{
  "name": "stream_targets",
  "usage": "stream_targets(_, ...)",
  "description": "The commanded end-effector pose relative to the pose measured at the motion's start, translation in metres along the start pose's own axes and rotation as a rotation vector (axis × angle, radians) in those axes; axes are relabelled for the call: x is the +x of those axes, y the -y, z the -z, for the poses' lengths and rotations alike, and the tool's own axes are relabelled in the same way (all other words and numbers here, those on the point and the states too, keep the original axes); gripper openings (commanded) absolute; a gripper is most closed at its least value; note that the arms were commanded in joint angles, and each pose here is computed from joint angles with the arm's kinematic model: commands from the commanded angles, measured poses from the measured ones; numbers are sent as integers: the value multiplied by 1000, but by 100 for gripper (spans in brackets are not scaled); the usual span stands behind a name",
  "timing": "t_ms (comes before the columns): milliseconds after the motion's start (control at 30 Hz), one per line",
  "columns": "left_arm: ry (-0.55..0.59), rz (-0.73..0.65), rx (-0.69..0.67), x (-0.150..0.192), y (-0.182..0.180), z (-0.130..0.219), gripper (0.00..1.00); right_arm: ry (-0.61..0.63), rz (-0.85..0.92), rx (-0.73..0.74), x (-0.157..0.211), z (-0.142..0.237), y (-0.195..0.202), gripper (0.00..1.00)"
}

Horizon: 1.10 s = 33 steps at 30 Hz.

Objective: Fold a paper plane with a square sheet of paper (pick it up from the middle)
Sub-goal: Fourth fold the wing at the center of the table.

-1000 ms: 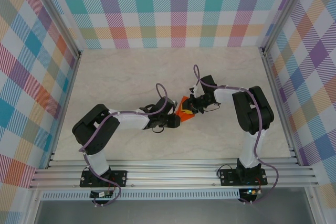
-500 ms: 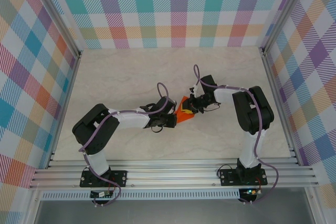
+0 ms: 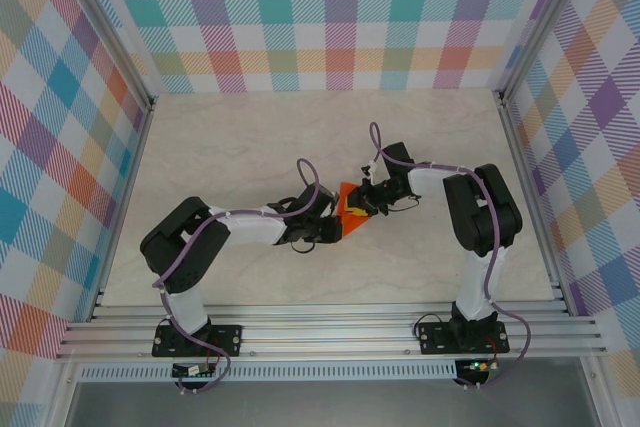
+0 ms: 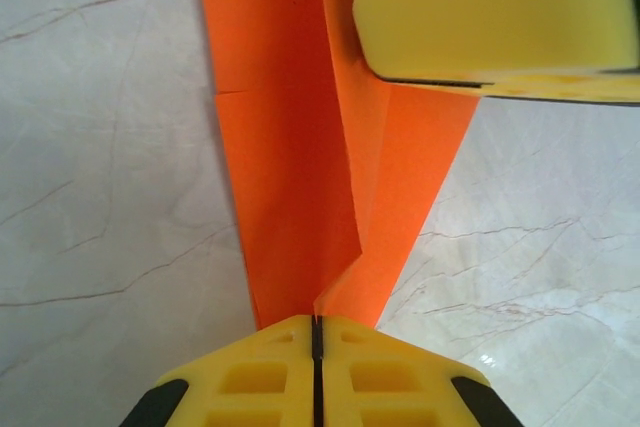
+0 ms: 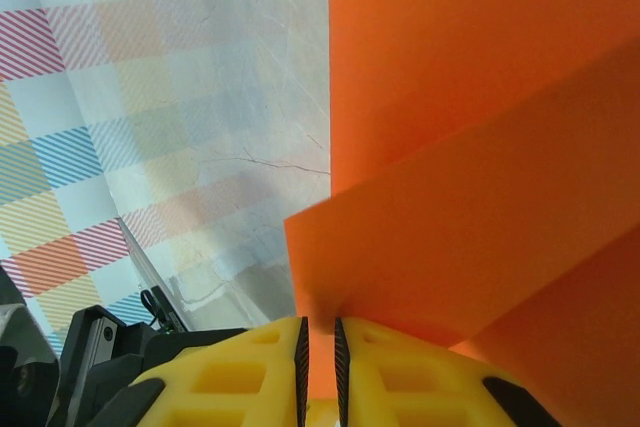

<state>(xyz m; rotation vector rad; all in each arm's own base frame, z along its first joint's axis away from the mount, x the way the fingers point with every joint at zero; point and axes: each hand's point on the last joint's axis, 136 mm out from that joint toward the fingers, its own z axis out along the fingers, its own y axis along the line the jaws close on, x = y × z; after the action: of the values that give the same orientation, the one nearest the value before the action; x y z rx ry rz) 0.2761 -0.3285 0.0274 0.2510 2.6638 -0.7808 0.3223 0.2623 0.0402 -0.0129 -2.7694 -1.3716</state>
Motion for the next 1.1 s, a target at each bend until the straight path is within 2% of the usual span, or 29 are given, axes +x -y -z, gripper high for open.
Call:
stream_targets(0,2,54,34,0,1,-4,8,2,32,-35,3,6,-14,18)
stream_targets(467,14,91,-15,3,-13,-7,7,-38,68,-133,11,6,-31,20)
stream_targets(833,15,85,-2,2,-9,-8,8,-32,21,-37,0,-8,-8,20)
stream_targets(900,15,82,-7,3,-10,-7,11,-23,17,-9,-2,-9,-3,19)
stream_targets(1067,26,62,-23,0,-11,0,26,-25,14,1,-2,-10,0,18)
